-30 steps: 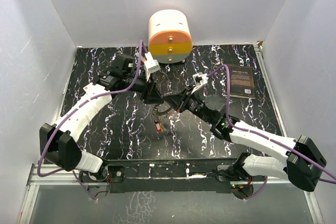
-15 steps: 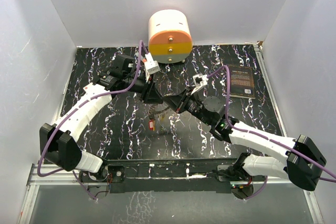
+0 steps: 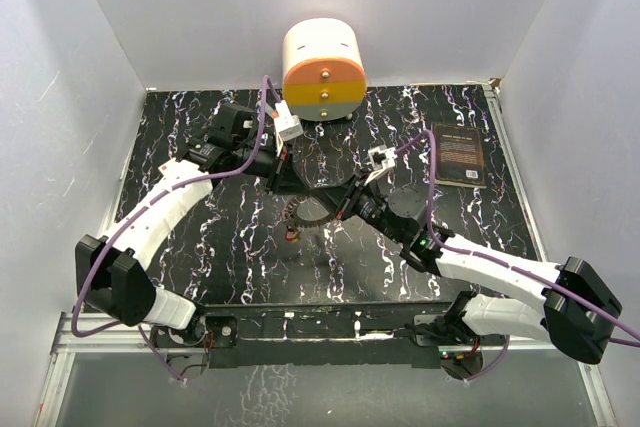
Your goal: Put the keys on the keyring
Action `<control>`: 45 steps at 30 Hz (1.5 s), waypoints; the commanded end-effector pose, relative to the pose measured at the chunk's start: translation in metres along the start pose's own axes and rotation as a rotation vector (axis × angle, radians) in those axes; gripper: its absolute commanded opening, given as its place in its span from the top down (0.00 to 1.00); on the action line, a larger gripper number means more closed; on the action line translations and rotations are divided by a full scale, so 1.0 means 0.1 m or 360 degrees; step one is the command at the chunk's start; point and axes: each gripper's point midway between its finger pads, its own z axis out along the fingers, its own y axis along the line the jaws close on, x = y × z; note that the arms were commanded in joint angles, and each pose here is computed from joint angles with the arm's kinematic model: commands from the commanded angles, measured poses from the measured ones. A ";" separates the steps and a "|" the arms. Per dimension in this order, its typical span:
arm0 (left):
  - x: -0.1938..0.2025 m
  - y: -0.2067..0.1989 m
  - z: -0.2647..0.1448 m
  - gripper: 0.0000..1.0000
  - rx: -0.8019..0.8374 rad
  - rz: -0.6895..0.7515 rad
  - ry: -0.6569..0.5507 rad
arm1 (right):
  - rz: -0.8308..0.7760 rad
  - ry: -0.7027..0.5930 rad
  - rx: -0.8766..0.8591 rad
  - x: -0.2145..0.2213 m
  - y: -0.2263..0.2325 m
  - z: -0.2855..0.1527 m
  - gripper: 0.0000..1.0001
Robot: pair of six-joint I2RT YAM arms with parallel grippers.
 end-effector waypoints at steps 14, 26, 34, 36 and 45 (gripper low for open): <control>-0.08 -0.16 0.04 0.65 0.0151 0.0049 -0.0090 | 0.0029 -0.0131 -0.0182 -0.26 0.35 -0.02 0.92; 0.00 -0.27 0.06 0.80 0.0281 0.0029 -0.0101 | 0.0030 -0.0151 -0.0202 -0.30 0.39 -0.01 0.92; 0.02 -0.37 0.05 0.82 0.0357 0.0041 -0.0101 | 0.0019 -0.0207 -0.0172 -0.34 0.34 -0.05 0.92; 0.02 -0.40 0.03 0.67 0.0377 0.0044 -0.0101 | 0.0004 -0.0245 -0.0173 -0.38 0.33 -0.06 0.92; -0.03 -0.54 -0.03 0.57 0.0458 0.0082 -0.0109 | -0.0088 -0.0354 -0.0287 -0.55 0.49 -0.11 0.92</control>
